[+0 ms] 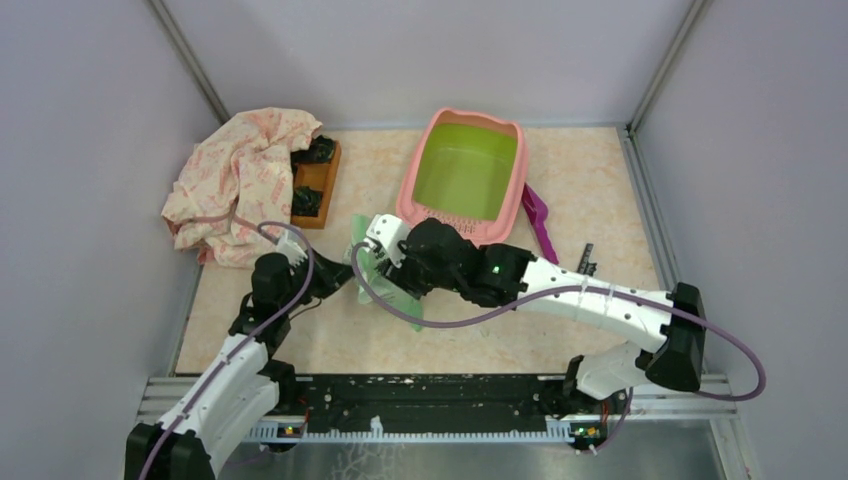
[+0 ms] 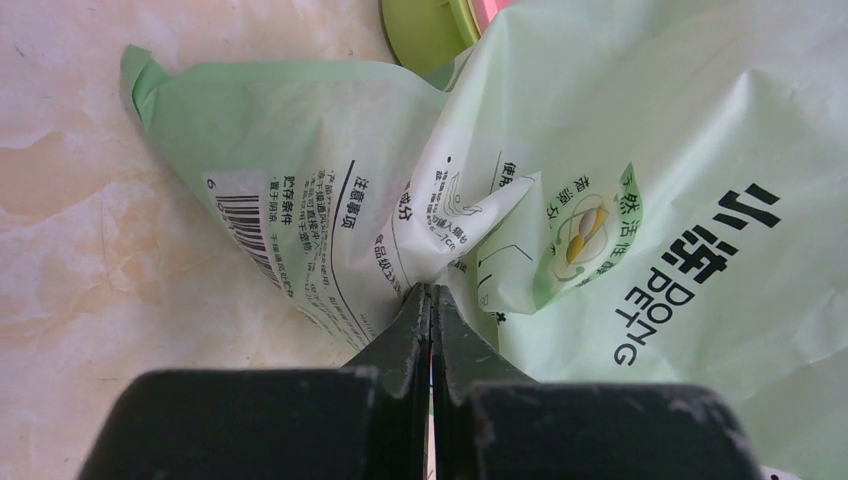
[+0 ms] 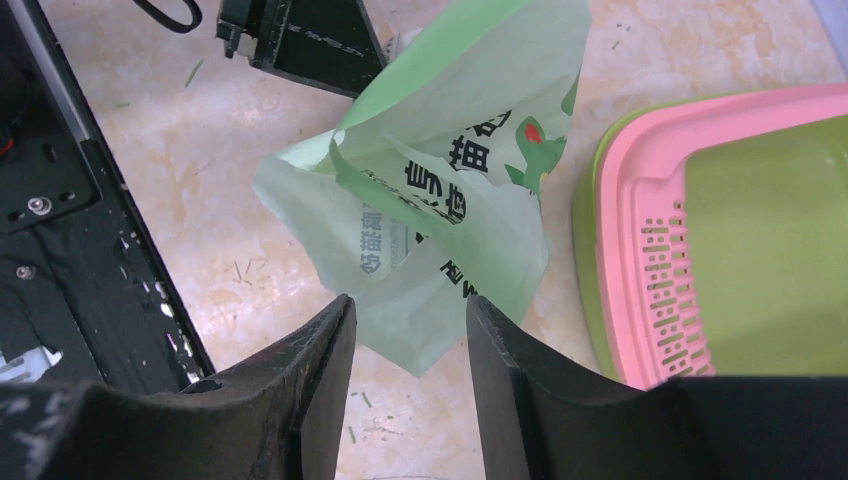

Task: Fill the litter box with clean litter
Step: Open the cat litter bag at the center of the board, then pick up the spatula from the center of the board.

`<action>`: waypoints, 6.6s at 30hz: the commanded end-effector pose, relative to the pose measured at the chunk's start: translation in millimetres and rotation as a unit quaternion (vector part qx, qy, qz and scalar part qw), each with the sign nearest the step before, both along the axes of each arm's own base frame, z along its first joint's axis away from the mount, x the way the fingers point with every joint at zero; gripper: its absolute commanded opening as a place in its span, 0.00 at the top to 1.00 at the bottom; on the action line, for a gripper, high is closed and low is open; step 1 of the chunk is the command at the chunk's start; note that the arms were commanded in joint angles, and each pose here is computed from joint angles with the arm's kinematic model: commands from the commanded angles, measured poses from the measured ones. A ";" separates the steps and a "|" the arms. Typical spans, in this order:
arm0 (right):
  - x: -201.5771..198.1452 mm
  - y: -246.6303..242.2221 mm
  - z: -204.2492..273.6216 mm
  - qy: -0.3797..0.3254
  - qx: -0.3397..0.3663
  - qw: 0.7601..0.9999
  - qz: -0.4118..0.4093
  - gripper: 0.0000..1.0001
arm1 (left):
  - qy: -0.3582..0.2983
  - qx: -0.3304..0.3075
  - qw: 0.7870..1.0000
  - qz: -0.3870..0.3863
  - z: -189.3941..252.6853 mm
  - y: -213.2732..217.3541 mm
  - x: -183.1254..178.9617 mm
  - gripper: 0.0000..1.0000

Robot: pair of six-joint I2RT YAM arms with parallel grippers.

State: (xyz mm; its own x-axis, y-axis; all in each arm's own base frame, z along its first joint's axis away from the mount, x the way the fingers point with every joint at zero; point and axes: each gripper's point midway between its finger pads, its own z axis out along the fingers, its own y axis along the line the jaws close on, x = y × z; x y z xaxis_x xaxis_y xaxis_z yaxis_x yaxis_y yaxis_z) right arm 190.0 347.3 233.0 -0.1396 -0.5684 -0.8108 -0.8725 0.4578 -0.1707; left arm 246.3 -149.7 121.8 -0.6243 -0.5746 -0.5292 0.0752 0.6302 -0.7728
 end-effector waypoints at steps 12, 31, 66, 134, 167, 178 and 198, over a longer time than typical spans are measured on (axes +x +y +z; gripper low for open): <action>5.3 46.9 14.0 -0.067 -0.062 0.993 0.076 0.47 | 0.103 0.047 0.994 -0.003 -54.0 12.7 -37.9 1.00; 26.9 63.6 -29.8 -0.079 -0.136 0.985 0.068 0.48 | 0.077 0.047 0.996 0.000 -32.0 13.0 -31.1 1.00; 41.7 26.8 62.9 -0.209 0.073 0.963 -0.153 1.00 | 0.003 -0.004 1.000 0.000 45.5 3.0 -14.4 1.00; 95.9 -185.2 -14.1 0.032 0.207 0.863 -0.460 0.53 | 0.041 -0.021 0.998 -0.050 -37.9 -37.8 -21.6 1.00; 167.6 -318.0 -152.9 0.090 0.122 0.742 -0.653 0.21 | 0.090 -0.008 0.994 -0.058 -76.9 -35.5 -35.4 1.00; 187.0 -317.4 -167.2 0.106 0.095 0.758 -0.637 0.23 | 0.029 0.013 0.996 -0.077 -18.5 -44.6 -9.2 0.77; 188.5 -312.6 -182.0 0.154 0.108 0.759 -0.624 0.71 | -0.005 0.051 0.995 -0.083 14.1 -44.3 8.7 0.53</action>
